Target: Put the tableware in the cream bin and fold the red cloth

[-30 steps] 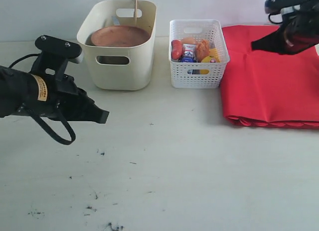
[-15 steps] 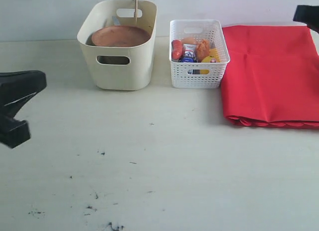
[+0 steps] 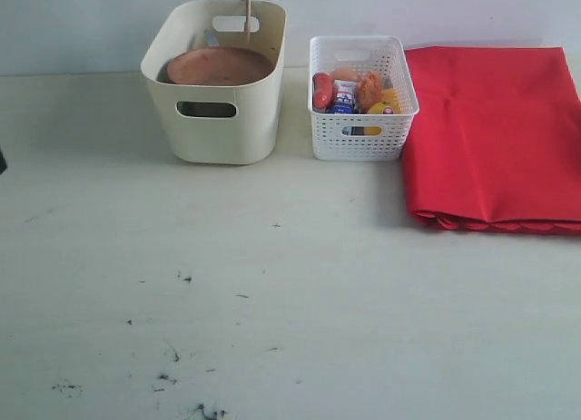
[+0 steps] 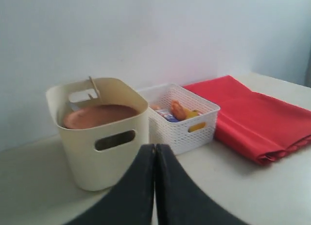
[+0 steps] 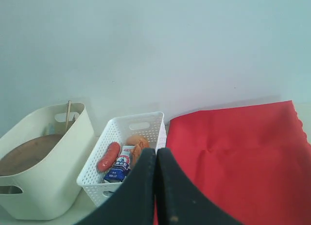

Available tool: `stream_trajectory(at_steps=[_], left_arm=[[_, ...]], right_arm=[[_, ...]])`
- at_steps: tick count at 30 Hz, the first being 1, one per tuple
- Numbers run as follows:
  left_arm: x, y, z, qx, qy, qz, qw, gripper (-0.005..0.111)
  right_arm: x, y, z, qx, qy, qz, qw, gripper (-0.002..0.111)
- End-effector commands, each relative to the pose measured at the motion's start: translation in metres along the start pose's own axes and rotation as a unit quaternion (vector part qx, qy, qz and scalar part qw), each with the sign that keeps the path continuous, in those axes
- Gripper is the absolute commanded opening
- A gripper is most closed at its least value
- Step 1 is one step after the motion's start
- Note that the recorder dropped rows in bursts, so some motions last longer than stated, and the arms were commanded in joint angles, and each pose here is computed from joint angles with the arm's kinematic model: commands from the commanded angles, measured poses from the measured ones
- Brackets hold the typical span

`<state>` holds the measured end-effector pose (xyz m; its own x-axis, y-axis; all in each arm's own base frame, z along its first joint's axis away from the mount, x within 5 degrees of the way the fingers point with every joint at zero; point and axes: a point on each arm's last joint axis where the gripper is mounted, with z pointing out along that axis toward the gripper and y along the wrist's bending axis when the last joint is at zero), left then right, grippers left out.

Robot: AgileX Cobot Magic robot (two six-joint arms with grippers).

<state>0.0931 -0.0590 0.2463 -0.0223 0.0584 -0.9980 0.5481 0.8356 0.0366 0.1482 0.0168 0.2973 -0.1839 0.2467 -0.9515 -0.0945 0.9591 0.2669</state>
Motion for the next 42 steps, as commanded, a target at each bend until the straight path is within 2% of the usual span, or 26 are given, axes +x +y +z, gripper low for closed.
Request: stream_trajectory(at_steps=[1,2,4,6,15,20,42], left_arm=[[0.023,0.014,-0.033,-0.118,-0.068,0.011,0.991,0.003],[0.023,0.018,-0.043,-0.166,-0.104,0.018,0.98,0.003],[0.025,0.023,-0.054,-0.232,-0.108,0.011,0.967,0.003],[0.028,0.025,-0.058,-0.265,-0.106,0.003,0.959,0.003],[0.041,0.03,-0.059,-0.289,-0.036,-0.025,0.956,0.003],[0.047,0.029,-0.059,-0.285,-0.001,-0.01,0.958,0.003],[0.045,0.028,-0.061,-0.286,-0.012,-0.005,0.958,0.003]], right_arm=[[0.001,0.001,-0.002,-0.006,-0.003,-0.002,1.0,0.0],[0.001,0.001,-0.002,-0.006,-0.003,-0.003,1.0,0.0],[0.001,0.001,-0.002,-0.006,-0.003,-0.003,1.0,0.0],[0.001,0.001,-0.002,-0.006,-0.003,-0.003,1.0,0.0],[0.001,0.001,-0.002,-0.005,-0.003,0.0,1.0,0.0],[0.001,0.001,-0.002,-0.005,-0.003,0.001,1.0,0.0],[0.001,0.001,-0.002,-0.005,-0.003,-0.002,1.0,0.0]])
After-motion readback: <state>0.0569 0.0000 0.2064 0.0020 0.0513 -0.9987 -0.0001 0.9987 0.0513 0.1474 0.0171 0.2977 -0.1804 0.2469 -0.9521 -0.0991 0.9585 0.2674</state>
